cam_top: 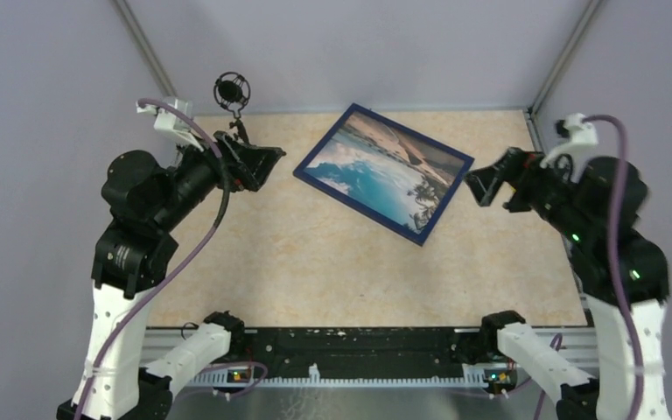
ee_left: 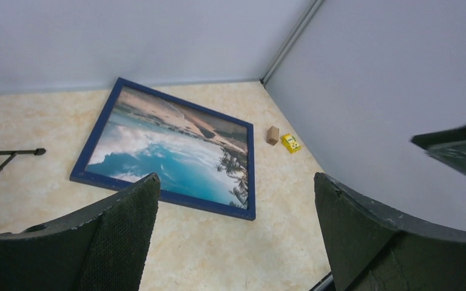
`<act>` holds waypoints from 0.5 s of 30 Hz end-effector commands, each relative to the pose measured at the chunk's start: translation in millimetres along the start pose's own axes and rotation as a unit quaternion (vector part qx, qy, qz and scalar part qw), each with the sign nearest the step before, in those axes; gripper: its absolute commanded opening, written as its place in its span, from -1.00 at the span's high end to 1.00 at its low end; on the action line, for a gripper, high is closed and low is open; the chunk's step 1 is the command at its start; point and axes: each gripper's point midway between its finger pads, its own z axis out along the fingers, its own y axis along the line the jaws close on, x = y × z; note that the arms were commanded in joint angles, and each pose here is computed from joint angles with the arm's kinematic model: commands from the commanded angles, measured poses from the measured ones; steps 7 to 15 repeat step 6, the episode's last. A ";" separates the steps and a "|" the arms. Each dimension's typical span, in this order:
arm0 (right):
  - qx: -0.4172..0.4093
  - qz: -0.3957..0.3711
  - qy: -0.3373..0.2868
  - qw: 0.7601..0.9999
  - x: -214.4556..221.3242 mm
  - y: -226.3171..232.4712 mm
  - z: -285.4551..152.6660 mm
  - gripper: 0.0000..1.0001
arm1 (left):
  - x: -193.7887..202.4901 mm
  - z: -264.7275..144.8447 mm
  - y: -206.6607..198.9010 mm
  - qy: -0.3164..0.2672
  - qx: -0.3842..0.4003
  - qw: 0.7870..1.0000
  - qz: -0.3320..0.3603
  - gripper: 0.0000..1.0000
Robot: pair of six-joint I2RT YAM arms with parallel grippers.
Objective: Put the photo into the frame
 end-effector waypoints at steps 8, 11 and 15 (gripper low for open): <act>-0.062 -0.048 -0.167 0.983 -58.5 42.7 -116.5 -0.98 | -53.8 -27.5 -20.0 -0.105 0.007 0.994 0.020 -0.97; -0.062 -0.048 -0.167 0.983 -58.5 42.7 -116.5 -0.98 | -53.8 -27.5 -20.0 -0.105 0.007 0.994 0.020 -0.97; -0.062 -0.048 -0.167 0.983 -58.5 42.7 -116.5 -0.98 | -53.8 -27.5 -20.0 -0.105 0.007 0.994 0.020 -0.97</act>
